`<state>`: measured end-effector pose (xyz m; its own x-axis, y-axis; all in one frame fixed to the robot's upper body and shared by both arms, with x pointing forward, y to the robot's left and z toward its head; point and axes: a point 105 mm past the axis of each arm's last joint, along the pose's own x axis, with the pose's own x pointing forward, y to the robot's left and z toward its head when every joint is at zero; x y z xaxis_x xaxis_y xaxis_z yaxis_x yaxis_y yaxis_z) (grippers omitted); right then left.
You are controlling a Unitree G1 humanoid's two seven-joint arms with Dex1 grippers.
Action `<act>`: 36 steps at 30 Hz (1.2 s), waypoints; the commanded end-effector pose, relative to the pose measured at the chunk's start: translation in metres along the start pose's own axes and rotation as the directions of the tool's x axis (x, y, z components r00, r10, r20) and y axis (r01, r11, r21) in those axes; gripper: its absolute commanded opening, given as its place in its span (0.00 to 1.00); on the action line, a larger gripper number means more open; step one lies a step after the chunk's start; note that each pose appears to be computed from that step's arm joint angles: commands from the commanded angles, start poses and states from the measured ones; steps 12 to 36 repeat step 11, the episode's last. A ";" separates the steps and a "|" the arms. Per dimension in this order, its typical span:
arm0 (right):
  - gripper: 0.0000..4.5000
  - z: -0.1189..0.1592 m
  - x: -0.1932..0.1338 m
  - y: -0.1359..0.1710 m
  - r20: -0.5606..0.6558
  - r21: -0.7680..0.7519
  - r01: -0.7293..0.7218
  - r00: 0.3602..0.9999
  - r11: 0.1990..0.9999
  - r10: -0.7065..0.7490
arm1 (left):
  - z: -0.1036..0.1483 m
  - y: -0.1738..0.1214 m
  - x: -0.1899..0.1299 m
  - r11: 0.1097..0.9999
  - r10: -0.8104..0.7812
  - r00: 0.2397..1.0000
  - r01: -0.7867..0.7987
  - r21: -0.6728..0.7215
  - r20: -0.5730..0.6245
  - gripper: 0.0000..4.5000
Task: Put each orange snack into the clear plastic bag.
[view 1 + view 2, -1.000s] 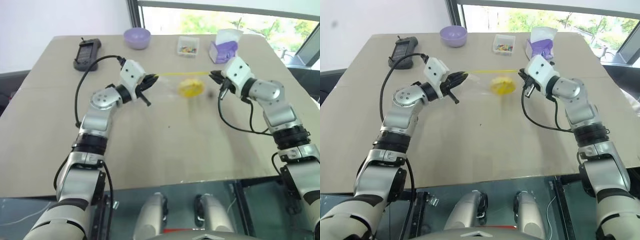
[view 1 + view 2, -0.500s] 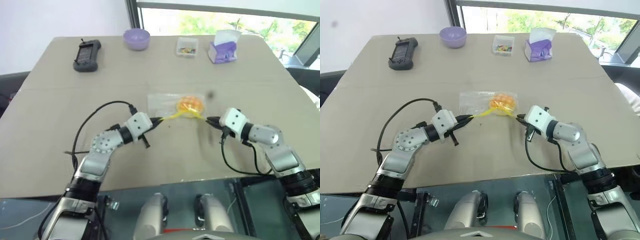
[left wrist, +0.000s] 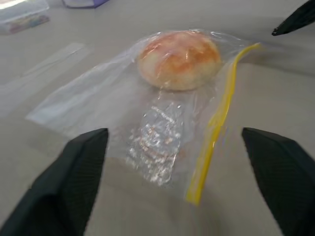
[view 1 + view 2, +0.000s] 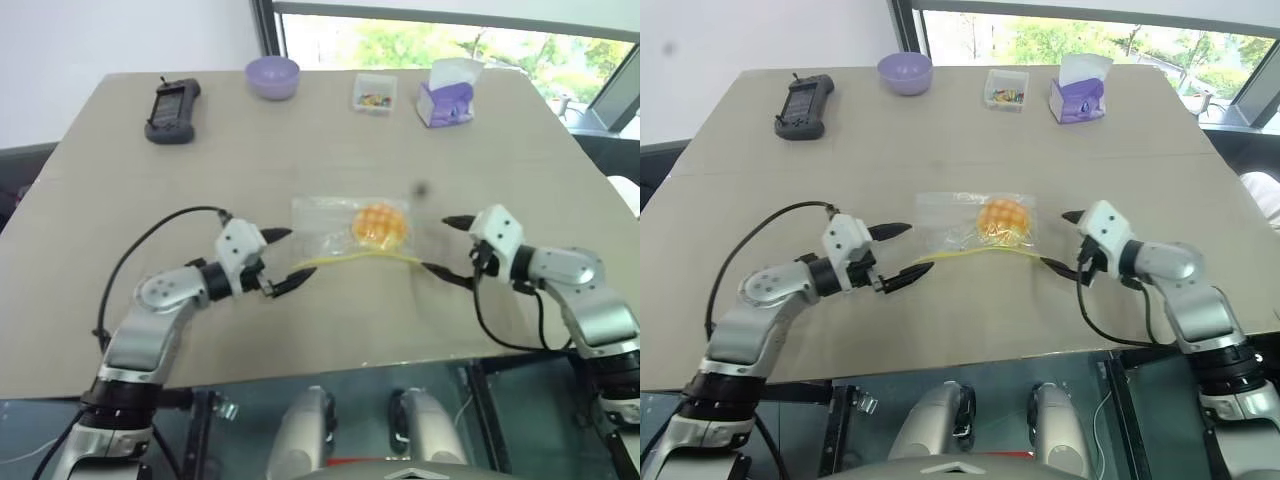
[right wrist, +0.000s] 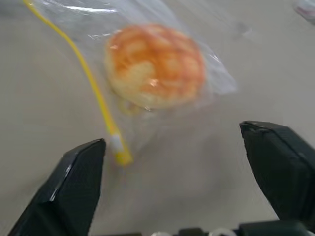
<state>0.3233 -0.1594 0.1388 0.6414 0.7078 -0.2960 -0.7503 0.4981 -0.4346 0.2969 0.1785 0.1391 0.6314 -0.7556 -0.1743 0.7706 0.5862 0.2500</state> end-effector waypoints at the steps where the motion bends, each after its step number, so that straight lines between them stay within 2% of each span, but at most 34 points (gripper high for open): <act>1: 1.00 0.007 -0.028 -0.015 0.024 0.021 0.049 0.998 0.999 -0.049 | 0.021 0.005 -0.026 0.999 0.030 0.999 -0.030 -0.013 0.042 0.99; 5: 1.00 0.004 -0.059 -0.020 0.026 0.089 0.075 0.997 0.993 -0.078 | 0.023 0.009 -0.050 0.995 0.092 0.996 -0.091 -0.044 0.004 0.99; 9: 1.00 0.004 -0.072 -0.018 0.040 0.137 0.063 0.997 0.989 -0.069 | 0.023 0.005 -0.057 0.995 0.084 0.996 -0.085 -0.050 -0.027 0.99; 36: 1.00 0.002 -0.073 -0.018 0.035 0.139 0.059 0.997 0.988 -0.064 | 0.022 0.004 -0.056 0.995 0.078 0.996 -0.080 -0.061 -0.030 0.99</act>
